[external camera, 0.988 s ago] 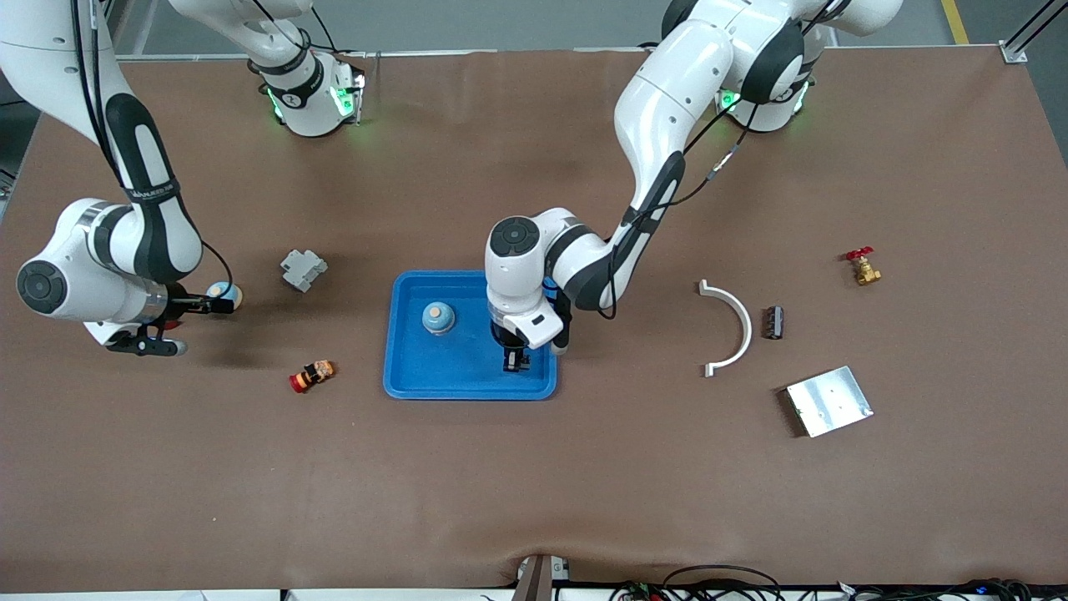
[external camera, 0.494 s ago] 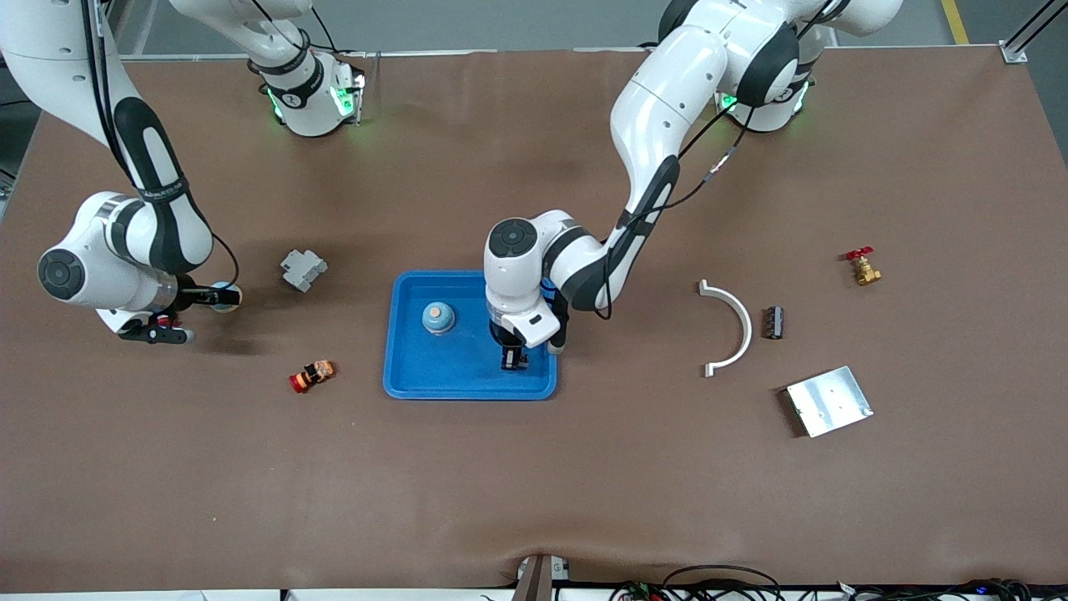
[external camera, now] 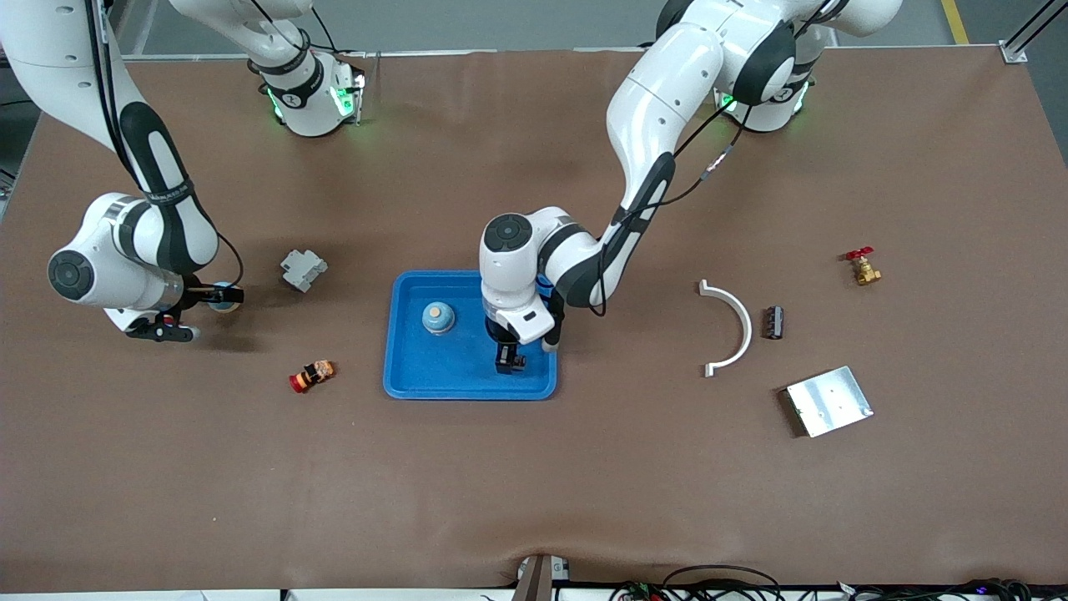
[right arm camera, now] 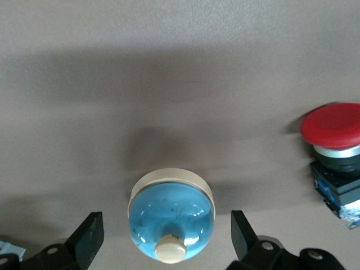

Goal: Place electrolytic capacitor and blue bell in tray
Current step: 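Lower the capacitor into the tray and open the left gripper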

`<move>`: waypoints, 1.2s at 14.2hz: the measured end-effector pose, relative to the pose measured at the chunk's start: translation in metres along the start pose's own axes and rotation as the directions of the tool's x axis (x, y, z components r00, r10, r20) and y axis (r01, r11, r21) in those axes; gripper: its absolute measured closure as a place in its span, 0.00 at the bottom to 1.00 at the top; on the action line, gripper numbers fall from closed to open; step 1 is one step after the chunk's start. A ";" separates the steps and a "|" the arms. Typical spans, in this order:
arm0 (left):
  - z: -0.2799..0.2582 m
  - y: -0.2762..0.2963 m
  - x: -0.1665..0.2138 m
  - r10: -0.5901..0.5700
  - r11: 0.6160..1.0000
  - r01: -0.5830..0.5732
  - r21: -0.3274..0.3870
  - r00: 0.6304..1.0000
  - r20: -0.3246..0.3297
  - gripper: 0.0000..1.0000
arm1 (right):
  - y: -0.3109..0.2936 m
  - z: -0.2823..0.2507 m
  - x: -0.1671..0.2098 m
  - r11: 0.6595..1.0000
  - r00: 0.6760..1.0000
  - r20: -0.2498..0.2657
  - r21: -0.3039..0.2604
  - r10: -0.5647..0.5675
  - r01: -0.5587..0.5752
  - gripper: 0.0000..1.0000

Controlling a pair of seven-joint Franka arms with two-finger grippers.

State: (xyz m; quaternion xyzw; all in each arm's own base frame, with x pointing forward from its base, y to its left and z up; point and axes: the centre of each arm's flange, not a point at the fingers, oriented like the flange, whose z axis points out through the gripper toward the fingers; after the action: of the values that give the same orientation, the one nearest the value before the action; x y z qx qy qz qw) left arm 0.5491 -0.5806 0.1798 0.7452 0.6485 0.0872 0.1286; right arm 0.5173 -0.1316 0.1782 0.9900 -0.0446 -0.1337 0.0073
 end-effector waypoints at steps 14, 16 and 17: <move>-0.076 0.053 0.077 0.224 0.960 -0.212 0.181 0.973 -0.048 0.00 | 0.000 0.011 0.000 1.000 1.000 0.014 -0.004 0.000 0.000 0.00; -0.091 0.053 0.103 0.276 0.939 -0.267 0.217 0.961 -0.009 0.00 | 0.000 0.011 0.000 1.000 1.000 0.014 -0.003 0.000 0.000 0.02; -0.100 0.053 0.120 0.302 0.927 -0.298 0.227 0.953 0.018 0.00 | 0.000 0.011 0.000 1.000 1.000 0.014 -0.003 0.000 0.000 0.08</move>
State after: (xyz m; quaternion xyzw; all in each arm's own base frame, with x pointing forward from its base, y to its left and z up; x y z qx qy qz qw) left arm 0.5864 -0.4610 0.2868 0.8445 0.5338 0.0375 0.0221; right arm 0.5146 -0.1316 0.1671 0.9890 -0.0443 -0.1409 0.0087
